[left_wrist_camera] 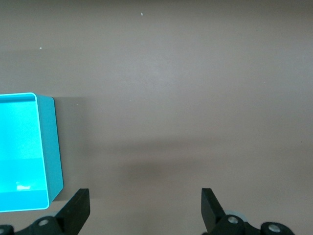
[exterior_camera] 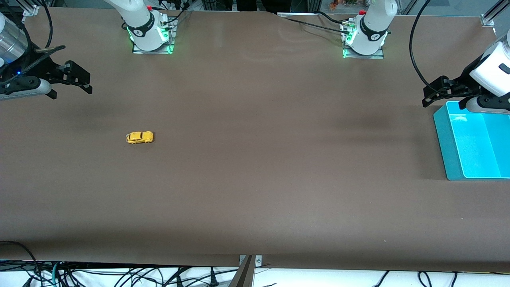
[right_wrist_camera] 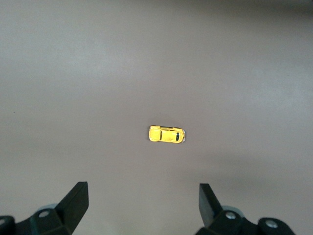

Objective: Wind and store yellow beetle car

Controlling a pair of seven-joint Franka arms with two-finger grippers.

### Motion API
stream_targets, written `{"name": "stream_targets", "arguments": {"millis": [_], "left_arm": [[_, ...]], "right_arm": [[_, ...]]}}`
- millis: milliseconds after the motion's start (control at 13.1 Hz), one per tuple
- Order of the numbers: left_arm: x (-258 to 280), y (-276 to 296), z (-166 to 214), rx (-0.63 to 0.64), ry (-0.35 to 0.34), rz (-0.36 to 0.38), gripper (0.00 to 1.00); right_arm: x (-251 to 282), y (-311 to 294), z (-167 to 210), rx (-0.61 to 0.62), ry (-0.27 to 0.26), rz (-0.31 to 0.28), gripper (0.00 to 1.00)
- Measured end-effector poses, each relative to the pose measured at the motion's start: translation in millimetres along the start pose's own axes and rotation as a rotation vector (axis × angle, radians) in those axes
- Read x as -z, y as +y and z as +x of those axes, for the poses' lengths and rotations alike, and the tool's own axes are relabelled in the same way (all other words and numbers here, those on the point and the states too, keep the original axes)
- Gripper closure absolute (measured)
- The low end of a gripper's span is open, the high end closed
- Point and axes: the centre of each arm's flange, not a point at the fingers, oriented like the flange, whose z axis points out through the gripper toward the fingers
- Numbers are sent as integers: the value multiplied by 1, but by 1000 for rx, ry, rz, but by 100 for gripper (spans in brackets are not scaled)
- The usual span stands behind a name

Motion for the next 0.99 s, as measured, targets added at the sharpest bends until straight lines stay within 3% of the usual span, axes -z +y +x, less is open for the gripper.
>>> {"name": "stream_targets", "arguments": {"millis": [990], "left_arm": [[0, -3, 0, 6, -1, 2, 0]], "right_arm": [[0, 0, -1, 0, -3, 0, 0]]}}
